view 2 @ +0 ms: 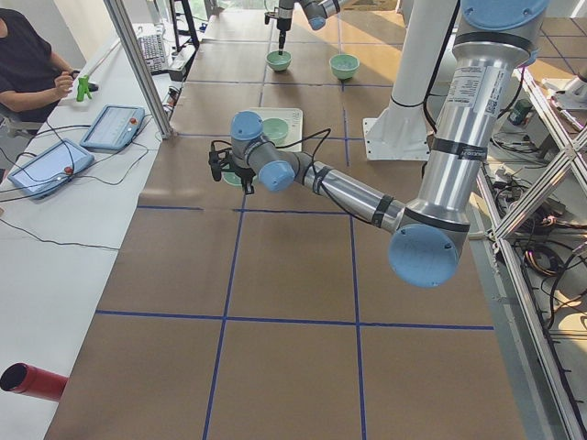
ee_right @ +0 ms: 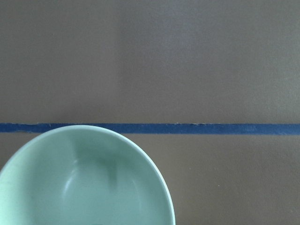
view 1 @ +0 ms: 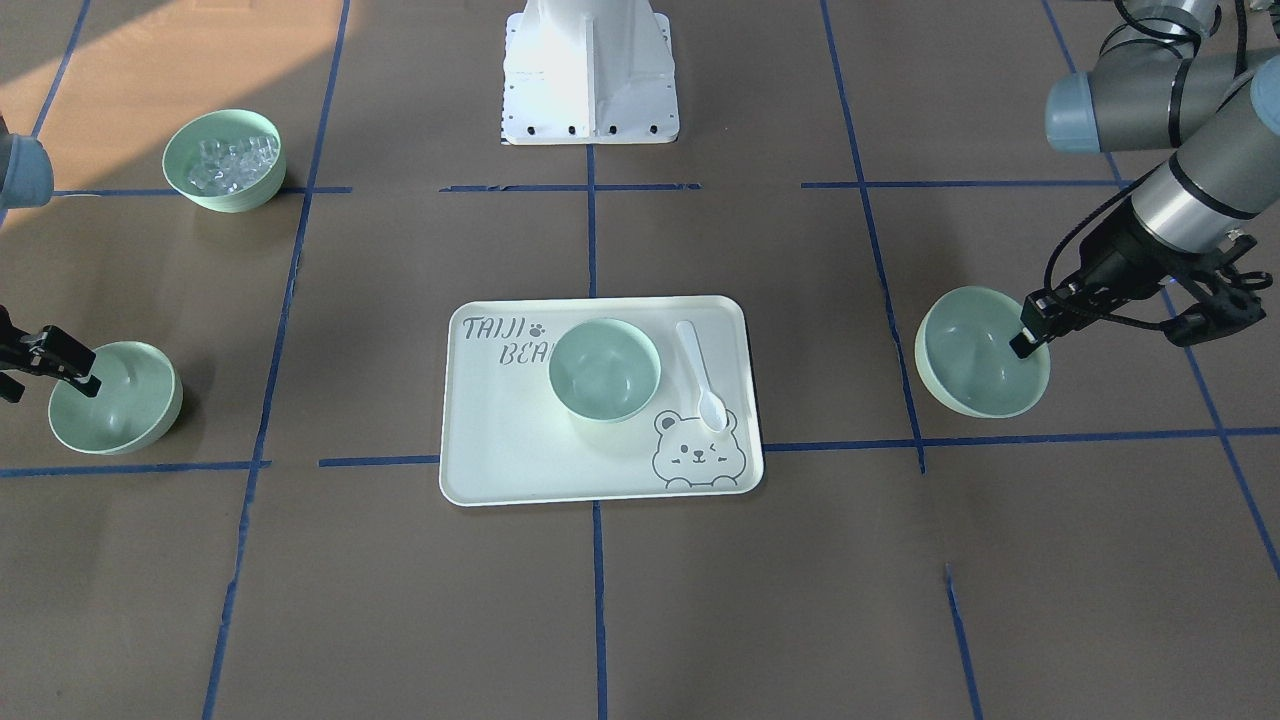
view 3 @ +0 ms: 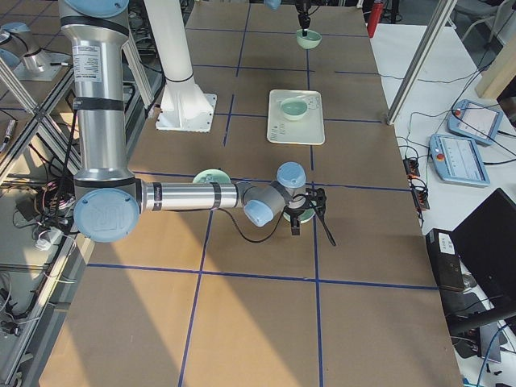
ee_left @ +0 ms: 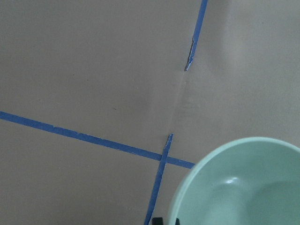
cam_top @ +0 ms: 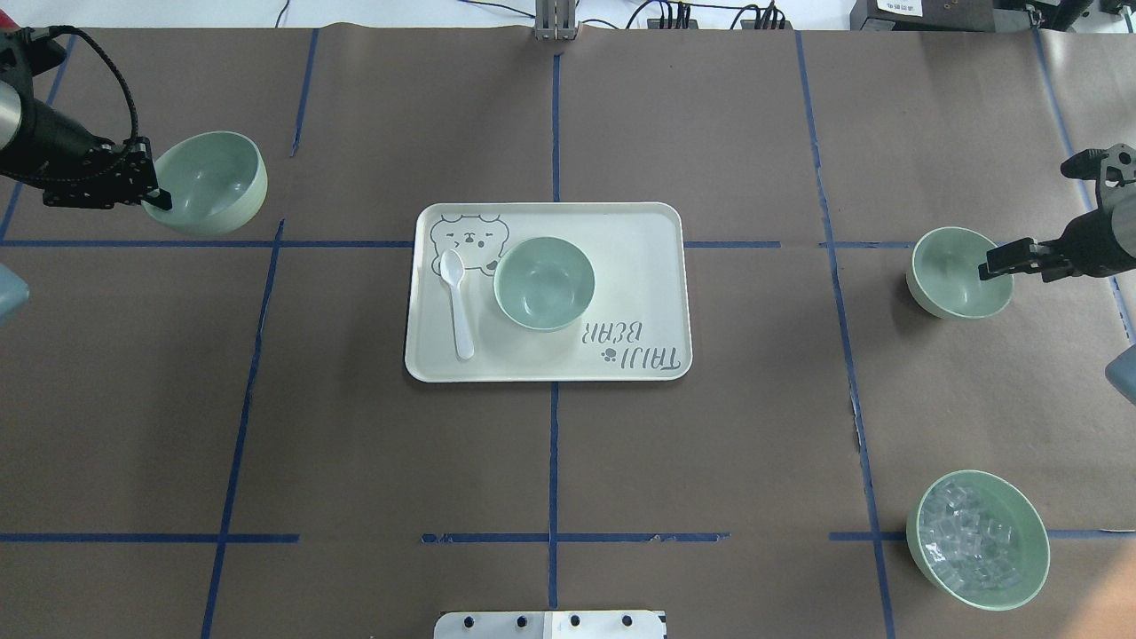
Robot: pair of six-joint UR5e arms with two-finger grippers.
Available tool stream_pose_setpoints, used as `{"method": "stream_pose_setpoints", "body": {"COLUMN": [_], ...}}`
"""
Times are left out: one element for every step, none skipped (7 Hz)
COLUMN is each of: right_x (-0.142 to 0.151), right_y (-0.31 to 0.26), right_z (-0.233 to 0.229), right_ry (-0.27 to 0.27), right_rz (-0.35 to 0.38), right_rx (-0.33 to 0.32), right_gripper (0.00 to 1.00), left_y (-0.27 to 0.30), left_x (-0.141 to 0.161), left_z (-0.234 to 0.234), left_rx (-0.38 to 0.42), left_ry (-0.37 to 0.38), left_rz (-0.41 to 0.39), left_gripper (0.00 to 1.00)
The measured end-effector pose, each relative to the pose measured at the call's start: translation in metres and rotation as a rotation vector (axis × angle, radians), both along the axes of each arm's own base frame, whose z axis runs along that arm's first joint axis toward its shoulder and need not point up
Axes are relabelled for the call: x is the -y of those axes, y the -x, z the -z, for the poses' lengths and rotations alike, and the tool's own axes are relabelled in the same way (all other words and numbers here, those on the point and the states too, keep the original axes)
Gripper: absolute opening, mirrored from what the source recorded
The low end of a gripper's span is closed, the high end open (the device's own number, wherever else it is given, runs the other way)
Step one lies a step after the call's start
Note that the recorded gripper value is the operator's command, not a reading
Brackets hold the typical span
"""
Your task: Stack green bowls together
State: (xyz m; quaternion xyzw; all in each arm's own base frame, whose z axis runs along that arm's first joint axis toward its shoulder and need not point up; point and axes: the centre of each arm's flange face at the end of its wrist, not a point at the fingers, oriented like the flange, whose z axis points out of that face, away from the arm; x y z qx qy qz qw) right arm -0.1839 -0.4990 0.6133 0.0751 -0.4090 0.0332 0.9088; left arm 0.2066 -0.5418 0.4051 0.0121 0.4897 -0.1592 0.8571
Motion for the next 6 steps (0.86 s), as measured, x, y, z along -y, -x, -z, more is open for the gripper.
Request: {"method": "stream_pose_setpoints", "body": {"right_x": [0.001, 0.001, 0.001, 0.002, 0.002, 0.006], "right_y": [0.002, 0.003, 0.003, 0.004, 0.004, 0.001], "right_z": [-0.002, -0.002, -0.003, 0.0, 0.005, 0.014], "right_ry": [0.001, -0.001, -0.001, -0.001, 0.003, 0.012], "right_rz": [0.003, 0.007, 0.009, 0.013, 0.022, 0.035], "right_rx": [-0.002, -0.002, -0.001, 0.006, 0.028, 0.068], "right_gripper": [0.0, 0.0, 0.0, 0.0, 0.0, 0.0], "left_y": [-0.001, -0.002, -0.003, -0.005, -0.008, -0.019], "left_x": [0.001, 0.003, 0.005, 0.007, 0.01, 0.014], "left_z": [0.002, 0.007, 0.014, 0.021, 0.031, 0.053], "left_rx": [-0.002, -0.007, -0.016, -0.025, -0.037, -0.059], "left_ry": [0.0, 0.001, 0.008, 0.015, 0.02, 0.025], "left_rz": [0.001, 0.007, 0.018, 0.03, 0.044, 0.058], "left_gripper": [0.0, 0.0, 0.0, 0.0, 0.0, 0.0]}}
